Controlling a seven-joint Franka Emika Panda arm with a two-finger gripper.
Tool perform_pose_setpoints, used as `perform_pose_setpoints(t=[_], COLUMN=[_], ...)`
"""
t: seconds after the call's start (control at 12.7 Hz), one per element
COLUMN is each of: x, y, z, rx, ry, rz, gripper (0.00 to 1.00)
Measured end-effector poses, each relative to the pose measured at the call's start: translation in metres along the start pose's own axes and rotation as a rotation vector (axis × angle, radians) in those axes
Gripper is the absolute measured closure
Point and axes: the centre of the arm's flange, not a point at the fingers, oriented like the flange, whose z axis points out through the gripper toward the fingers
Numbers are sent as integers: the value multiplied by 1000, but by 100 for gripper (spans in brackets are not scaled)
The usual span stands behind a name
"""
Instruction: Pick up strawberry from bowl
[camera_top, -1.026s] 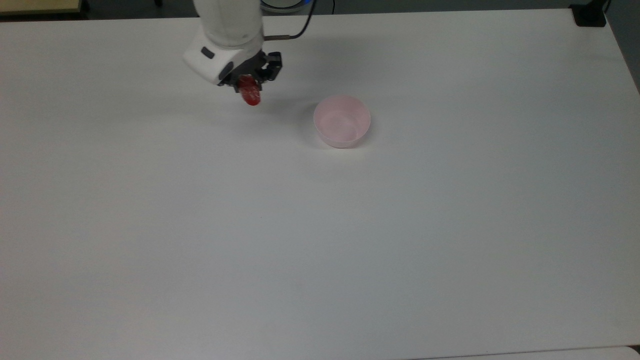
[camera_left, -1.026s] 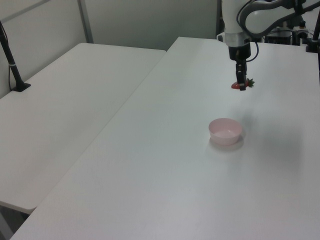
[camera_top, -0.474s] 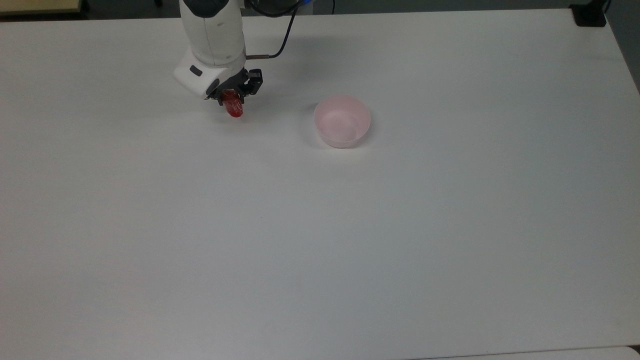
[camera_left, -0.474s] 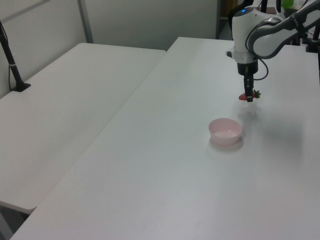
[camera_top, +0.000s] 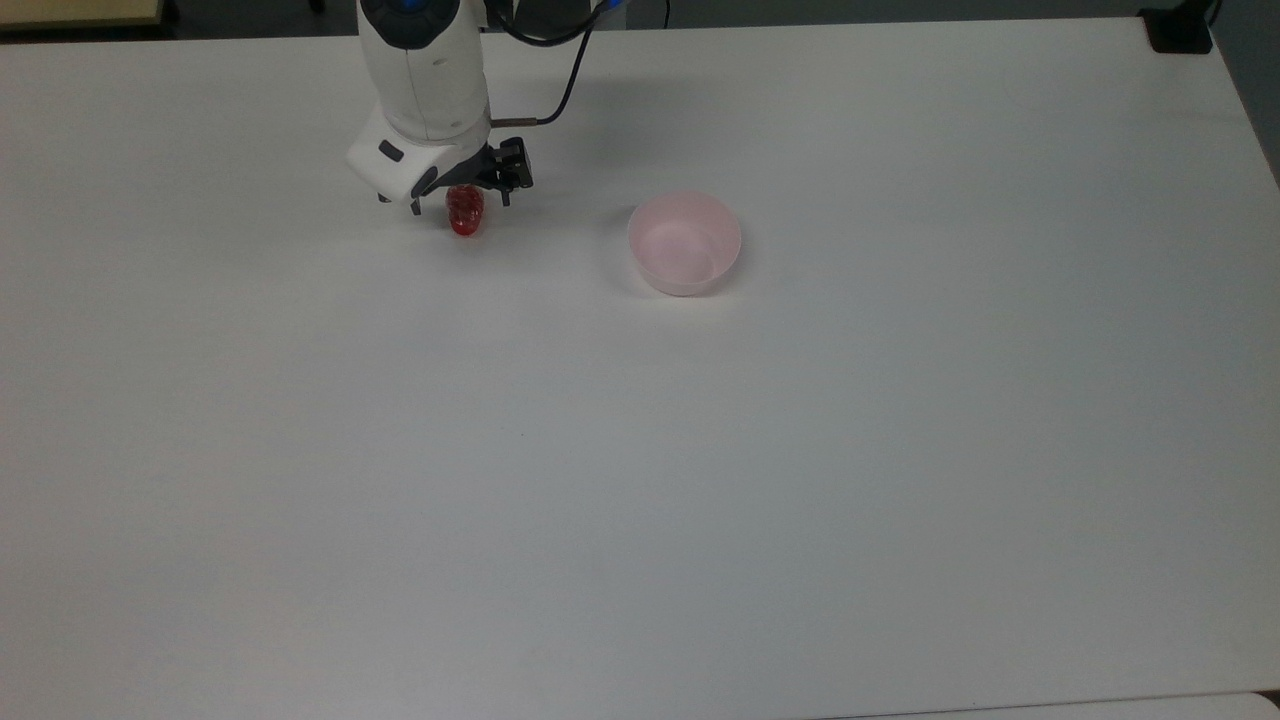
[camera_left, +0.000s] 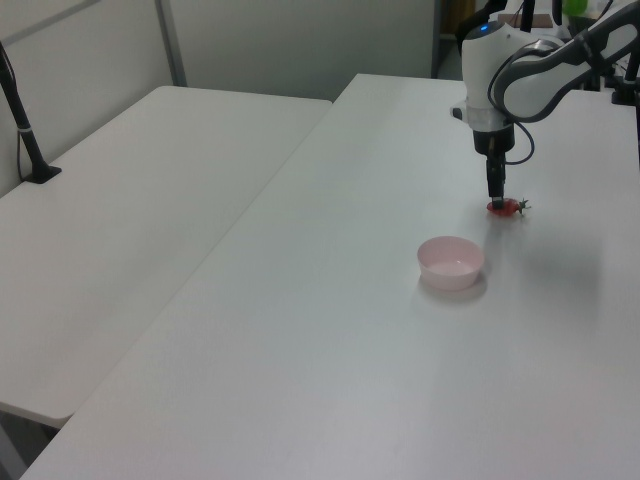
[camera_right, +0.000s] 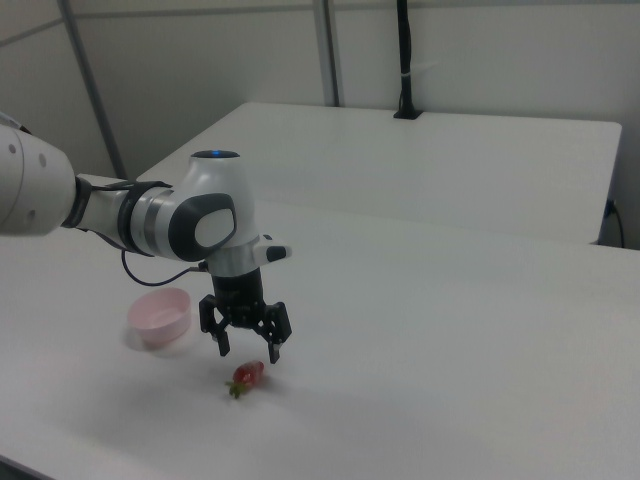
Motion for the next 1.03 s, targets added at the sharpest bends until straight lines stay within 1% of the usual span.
perform_pose_setpoints(t=[0.08, 0.24, 0.39, 0.47, 0.55, 0.71, 0.87, 1.03], x=[1, 5, 9, 13, 16, 19, 16, 4], y=[2, 7, 5, 1, -6, -17, -27, -33], z=[-5, -30, -66, -90, -118, -156, -191, -231], rx=[-3, -15, -25, -25, -24, -27, -28, -25], ry=[10, 55, 69, 85, 111, 157, 158, 145], rz=[12, 81, 105, 134, 208, 288, 320, 333], gripper=[0, 0, 0, 0, 0, 0, 0, 0])
